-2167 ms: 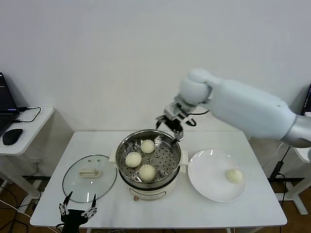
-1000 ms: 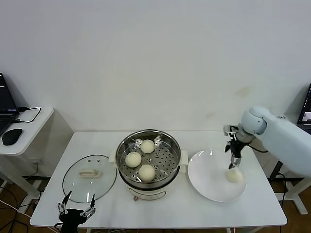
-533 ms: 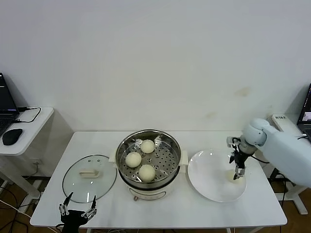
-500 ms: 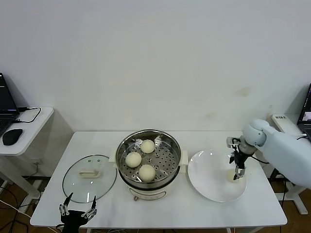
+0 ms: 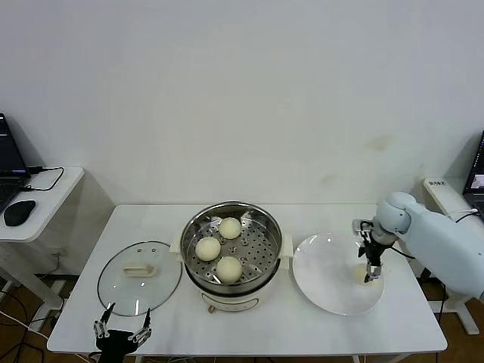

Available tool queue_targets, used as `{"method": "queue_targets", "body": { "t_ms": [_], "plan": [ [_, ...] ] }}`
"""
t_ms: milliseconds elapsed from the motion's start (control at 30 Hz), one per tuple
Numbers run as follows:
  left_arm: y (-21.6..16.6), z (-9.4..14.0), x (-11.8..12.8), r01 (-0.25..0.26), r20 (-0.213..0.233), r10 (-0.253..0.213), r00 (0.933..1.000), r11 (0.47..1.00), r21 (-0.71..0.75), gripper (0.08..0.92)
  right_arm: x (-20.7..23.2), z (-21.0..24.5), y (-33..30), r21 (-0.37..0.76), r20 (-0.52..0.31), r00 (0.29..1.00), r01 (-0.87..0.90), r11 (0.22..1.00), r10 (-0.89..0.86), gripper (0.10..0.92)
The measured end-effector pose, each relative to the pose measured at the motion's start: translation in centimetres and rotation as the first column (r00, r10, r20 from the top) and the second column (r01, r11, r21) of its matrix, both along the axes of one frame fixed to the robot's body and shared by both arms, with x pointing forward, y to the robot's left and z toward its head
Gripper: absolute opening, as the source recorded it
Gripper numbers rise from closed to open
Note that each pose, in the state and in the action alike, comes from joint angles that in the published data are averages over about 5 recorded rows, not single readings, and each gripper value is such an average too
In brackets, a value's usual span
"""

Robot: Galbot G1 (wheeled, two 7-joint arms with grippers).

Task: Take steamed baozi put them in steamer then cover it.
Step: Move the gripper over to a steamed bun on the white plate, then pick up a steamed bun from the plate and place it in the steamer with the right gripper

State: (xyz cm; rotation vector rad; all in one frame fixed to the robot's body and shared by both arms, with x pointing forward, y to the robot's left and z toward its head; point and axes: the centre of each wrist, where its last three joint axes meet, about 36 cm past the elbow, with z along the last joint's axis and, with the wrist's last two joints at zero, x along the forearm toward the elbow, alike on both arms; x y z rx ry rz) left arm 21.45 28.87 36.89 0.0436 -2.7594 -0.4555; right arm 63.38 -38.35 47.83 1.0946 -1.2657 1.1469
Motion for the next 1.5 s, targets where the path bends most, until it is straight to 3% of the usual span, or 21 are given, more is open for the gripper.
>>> {"method": "queue_targets", "body": {
  "t_ms": [600,1033,1500],
  "plan": [
    [-0.2,-0.6,0.1,0.001,-0.013,-0.002,0.9999,1.000,-0.007,0.823,0.0,-1.6,-0.3,-0.015,-0.007,1.000,0.007,1.000,-0.007,0.822],
    [-0.1,-1.0,0.2,0.000,-0.019,0.000,0.9998,1.000,-0.008,0.823,0.0,-1.9,-0.8,-0.024,-0.011,1.000,0.023,0.999,-0.023,0.621],
    [0.0,-1.2,0.2,0.008,-0.025,-0.008,0.9996,1.000,-0.004,0.823,0.5,1.5,-1.1,0.030,0.002,0.998,0.066,0.997,-0.066,0.585]
  ]
}}
